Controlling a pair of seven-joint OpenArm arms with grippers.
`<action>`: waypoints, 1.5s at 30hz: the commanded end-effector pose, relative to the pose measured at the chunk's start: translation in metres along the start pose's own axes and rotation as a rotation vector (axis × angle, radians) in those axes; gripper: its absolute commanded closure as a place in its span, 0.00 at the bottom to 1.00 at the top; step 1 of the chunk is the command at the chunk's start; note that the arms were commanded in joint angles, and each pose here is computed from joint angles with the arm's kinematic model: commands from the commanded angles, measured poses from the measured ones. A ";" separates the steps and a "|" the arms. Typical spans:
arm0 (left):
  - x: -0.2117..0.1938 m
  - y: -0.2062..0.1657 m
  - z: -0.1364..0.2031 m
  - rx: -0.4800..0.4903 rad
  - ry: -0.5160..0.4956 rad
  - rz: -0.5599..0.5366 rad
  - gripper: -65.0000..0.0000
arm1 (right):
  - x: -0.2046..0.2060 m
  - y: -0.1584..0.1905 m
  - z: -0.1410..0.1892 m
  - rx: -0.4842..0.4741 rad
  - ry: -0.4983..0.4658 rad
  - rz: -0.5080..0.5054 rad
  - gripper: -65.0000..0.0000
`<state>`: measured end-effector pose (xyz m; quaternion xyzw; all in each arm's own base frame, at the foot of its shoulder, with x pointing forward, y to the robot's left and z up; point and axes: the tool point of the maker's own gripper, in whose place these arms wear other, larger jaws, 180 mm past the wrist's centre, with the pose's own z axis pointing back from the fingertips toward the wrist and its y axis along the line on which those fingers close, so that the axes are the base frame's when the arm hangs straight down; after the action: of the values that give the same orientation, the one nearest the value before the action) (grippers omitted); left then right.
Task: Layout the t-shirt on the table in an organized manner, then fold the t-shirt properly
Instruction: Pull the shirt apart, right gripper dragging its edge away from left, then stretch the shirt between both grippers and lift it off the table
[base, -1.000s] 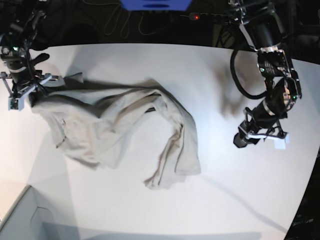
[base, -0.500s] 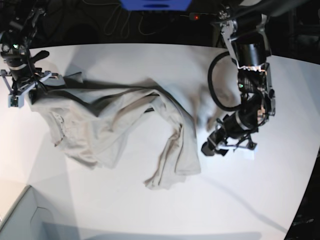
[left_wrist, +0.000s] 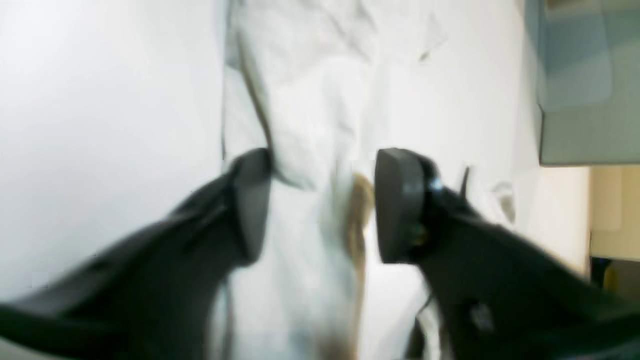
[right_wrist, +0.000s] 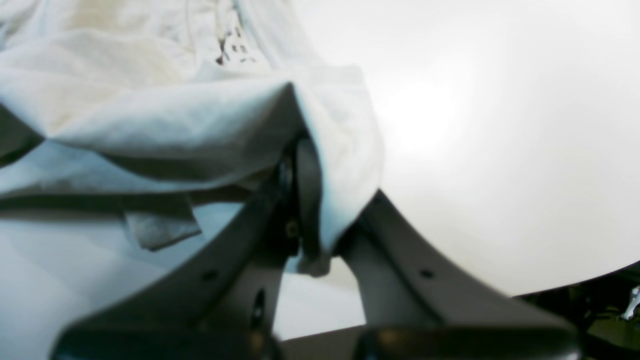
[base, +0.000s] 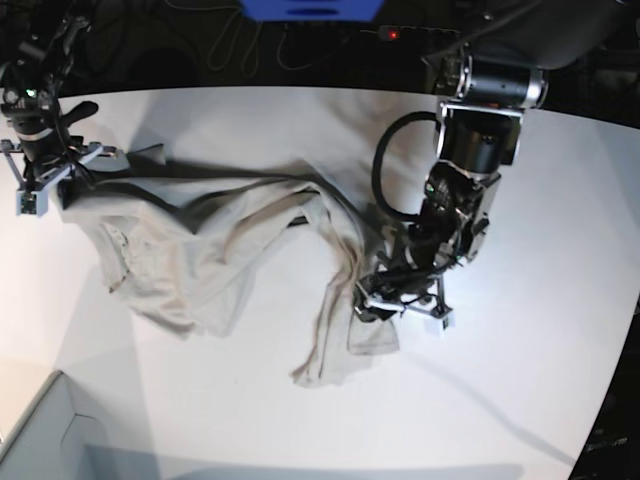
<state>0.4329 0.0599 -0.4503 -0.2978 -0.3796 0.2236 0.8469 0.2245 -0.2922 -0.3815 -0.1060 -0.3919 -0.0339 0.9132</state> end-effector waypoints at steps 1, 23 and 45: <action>0.016 -0.012 -0.002 -0.031 -0.035 -0.008 0.72 | 0.012 -0.003 0.002 0.002 -0.042 0.016 1.00; 0.088 0.109 0.177 0.145 -0.399 0.159 1.00 | 0.034 -0.010 -0.023 0.011 -0.066 0.013 1.00; 0.084 0.147 0.165 0.242 -0.324 0.207 0.66 | 0.010 0.019 -0.019 0.142 -0.017 0.096 1.00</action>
<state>0.3297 0.2638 -0.4276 -0.1982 -0.4325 0.4004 0.7832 0.2394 -0.2764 -0.4024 -0.0593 -0.3746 0.0265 0.9249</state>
